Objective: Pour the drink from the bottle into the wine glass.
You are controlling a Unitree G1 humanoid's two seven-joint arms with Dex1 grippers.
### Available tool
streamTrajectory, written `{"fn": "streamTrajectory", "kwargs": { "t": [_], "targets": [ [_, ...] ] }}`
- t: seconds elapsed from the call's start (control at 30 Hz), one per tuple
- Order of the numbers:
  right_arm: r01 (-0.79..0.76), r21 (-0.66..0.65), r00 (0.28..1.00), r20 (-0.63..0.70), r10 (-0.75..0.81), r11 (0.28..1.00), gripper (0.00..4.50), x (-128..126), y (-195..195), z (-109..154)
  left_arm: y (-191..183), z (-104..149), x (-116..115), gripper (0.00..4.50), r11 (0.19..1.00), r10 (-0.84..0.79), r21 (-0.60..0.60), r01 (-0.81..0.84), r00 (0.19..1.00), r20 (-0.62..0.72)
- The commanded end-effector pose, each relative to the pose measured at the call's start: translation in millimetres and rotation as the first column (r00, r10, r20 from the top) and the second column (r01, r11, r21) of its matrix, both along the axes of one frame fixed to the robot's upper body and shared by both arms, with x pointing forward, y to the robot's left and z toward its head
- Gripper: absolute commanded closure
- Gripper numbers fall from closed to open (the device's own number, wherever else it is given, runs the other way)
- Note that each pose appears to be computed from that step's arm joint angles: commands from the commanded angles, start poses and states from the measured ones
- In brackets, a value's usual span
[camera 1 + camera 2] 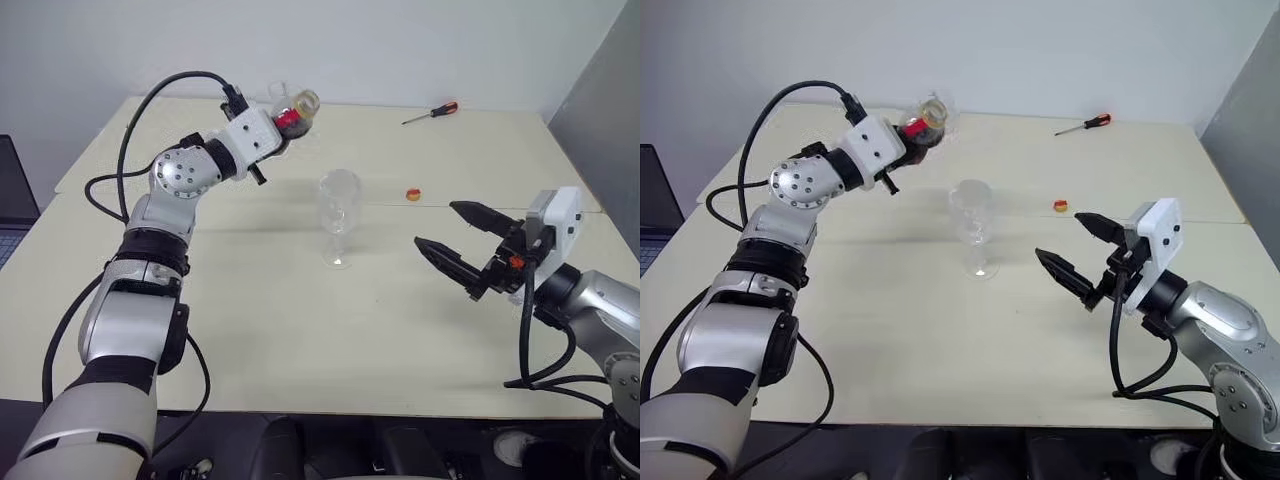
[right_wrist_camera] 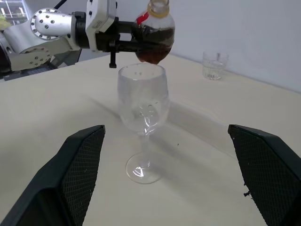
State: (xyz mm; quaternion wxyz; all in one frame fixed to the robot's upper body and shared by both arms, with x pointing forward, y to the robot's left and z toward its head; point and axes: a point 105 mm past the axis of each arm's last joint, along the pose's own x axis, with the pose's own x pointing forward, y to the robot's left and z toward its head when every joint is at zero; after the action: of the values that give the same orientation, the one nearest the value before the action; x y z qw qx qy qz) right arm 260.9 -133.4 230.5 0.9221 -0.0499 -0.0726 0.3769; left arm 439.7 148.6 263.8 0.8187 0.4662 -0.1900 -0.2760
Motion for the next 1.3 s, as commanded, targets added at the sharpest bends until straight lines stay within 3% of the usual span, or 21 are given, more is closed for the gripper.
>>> {"fn": "streamTrajectory", "kwargs": {
  "t": [0.03,0.33,1.3],
  "targets": [
    [0.006,0.006,0.999,0.051,-0.006,1.000,0.00,-6.0,0.4,7.5,-7.8,32.5,-5.4,3.74,0.999,-0.033,0.030,0.029,0.990,0.134],
    [0.020,0.009,0.999,0.043,-0.020,1.000,0.00,-5.9,4.3,4.5,-20.1,36.5,-8.2,3.74,0.988,-0.077,0.149,0.042,0.968,0.238],
    [0.004,-0.029,0.999,0.046,-0.003,1.000,0.00,-0.2,4.5,4.2,-26.3,33.7,-23.0,3.74,0.968,-0.168,0.237,0.077,0.904,0.393]
  ]
}}
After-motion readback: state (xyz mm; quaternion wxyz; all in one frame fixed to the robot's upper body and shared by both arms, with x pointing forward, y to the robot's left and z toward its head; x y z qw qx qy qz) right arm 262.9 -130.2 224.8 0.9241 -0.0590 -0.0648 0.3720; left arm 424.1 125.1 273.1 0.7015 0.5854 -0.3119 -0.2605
